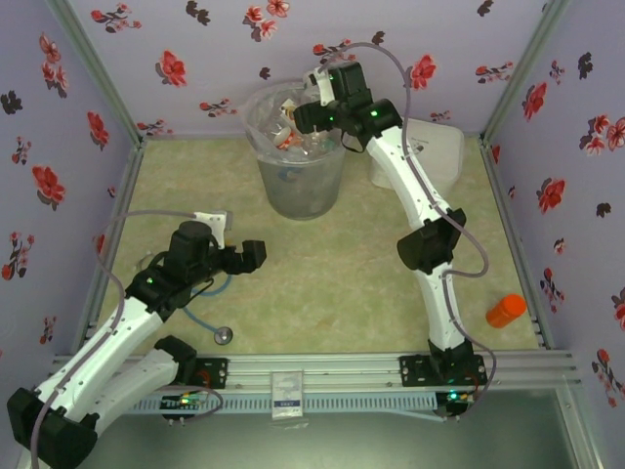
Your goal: Put the plastic bottles in the bin
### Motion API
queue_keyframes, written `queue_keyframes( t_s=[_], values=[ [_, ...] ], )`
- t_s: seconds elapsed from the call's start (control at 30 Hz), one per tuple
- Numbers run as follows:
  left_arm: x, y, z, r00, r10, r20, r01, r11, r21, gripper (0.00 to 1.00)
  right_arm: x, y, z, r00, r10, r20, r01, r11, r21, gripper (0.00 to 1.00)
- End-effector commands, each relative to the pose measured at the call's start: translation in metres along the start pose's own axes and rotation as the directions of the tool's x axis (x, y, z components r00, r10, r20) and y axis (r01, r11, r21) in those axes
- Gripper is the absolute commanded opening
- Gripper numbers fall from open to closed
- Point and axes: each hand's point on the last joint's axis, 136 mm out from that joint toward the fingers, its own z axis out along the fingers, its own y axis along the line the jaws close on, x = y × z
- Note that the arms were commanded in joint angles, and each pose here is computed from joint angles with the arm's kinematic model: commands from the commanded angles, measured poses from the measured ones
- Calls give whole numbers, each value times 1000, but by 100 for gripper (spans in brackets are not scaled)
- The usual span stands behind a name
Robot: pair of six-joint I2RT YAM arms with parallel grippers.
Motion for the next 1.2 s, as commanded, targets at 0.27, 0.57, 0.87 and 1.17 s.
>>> queue_keyframes(
  t_s=[0.27, 0.57, 0.87, 1.17],
  values=[
    [-2, 0, 6, 1000, -15, 9, 15, 1000, 10, 100, -52, 0, -99, 981, -43, 189, 28, 996, 83, 84],
    [-4, -4, 7, 1000, -20, 8, 20, 999, 27, 100, -50, -1, -64, 980, -29, 194, 13, 997, 81, 53],
    [-1, -3, 3, 999, -31, 10, 31, 999, 29, 100, -45, -1, -5, 978, -55, 202, 32, 993, 116, 69],
    [-2, -4, 1, 999, -35, 16, 35, 999, 30, 100, -13, -13, -20, 979, -199, 43, 189, 966, 177, 49]
  ],
)
